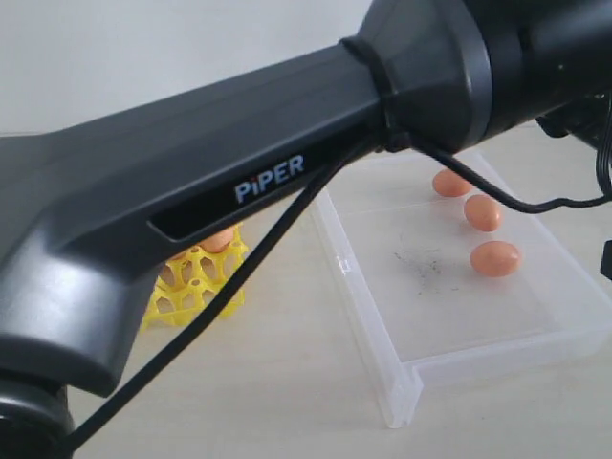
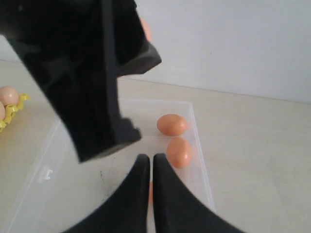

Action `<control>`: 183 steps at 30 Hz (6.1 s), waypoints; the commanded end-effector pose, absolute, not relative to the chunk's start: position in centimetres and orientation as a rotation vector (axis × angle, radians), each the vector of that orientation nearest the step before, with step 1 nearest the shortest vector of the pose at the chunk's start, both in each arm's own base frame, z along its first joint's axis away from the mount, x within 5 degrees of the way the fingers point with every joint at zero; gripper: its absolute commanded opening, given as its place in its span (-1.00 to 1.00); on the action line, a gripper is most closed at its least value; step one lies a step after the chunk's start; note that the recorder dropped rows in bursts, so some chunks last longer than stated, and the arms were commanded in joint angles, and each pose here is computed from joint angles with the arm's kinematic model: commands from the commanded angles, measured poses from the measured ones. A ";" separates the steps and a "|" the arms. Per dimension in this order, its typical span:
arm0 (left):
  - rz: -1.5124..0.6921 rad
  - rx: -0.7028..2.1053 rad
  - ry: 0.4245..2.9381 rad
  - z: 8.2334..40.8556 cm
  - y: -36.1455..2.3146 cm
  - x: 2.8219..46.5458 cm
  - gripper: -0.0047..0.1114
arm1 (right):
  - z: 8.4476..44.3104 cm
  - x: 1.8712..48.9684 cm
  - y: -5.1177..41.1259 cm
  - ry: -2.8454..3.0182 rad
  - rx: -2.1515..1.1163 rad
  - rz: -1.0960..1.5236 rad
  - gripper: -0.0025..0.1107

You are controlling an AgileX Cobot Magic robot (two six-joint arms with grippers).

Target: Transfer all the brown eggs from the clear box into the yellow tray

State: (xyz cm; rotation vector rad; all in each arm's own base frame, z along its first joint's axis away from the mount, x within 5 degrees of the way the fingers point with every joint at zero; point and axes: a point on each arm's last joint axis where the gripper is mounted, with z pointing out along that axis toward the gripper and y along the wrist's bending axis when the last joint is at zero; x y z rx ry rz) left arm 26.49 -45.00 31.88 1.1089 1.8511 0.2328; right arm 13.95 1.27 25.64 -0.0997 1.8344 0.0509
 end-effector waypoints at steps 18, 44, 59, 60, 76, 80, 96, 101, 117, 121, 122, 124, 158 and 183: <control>0.362 1.506 1.956 29.1 -43.0 24.3 -0.85 | 25.6 13.9 1.3 1.826 -0.113 0.042 -0.96; 0.035 1.026 1.953 33.1 -25.5 19.1 -0.85 | 25.6 13.9 1.3 1.826 -0.110 0.045 -0.96; -0.042 0.458 1.883 28.0 -15.3 19.3 -0.85 | 25.7 13.9 1.3 1.824 -0.106 0.048 -0.96; -0.047 0.429 1.875 27.4 -14.8 19.4 -0.85 | 25.7 13.9 1.3 1.824 -0.106 0.048 -0.96; 0.117 0.034 1.950 23.0 -9.0 19.5 -0.85 | 25.6 13.9 1.3 1.827 -0.102 0.050 -0.96; 0.081 0.125 1.990 22.6 -9.5 19.4 -0.85 | 25.6 13.9 1.3 1.827 -0.097 0.054 -0.96; -0.220 1.008 1.901 23.4 -14.9 18.1 -0.85 | 25.6 13.9 1.3 1.832 -0.099 0.053 -0.96; -0.314 1.181 1.821 23.3 -15.8 17.1 -0.85 | 25.6 13.9 1.3 1.830 -0.099 0.053 -0.96; -0.772 0.697 2.069 25.8 -16.4 18.1 -0.85 | 25.6 13.9 1.3 1.832 -0.097 0.055 -0.96; -1.043 1.332 1.590 30.8 -19.0 15.2 -0.85 | 25.6 13.9 1.3 1.832 -0.099 0.053 -0.96; -1.087 1.393 1.512 31.7 -19.2 14.7 -0.85 | 25.6 13.9 1.3 1.832 -0.099 0.053 -0.96; -1.220 1.425 1.464 33.6 -19.5 14.0 -0.85 | 25.6 13.9 1.3 1.832 -0.099 0.053 -0.96; 0.751 0.504 2.057 30.1 -7.8 26.0 -0.85 | 25.6 13.9 1.3 1.832 -0.101 0.051 -0.96; -0.492 0.206 1.795 21.6 -8.7 22.8 -0.85 | 25.6 13.9 1.3 1.835 -0.115 0.041 -0.96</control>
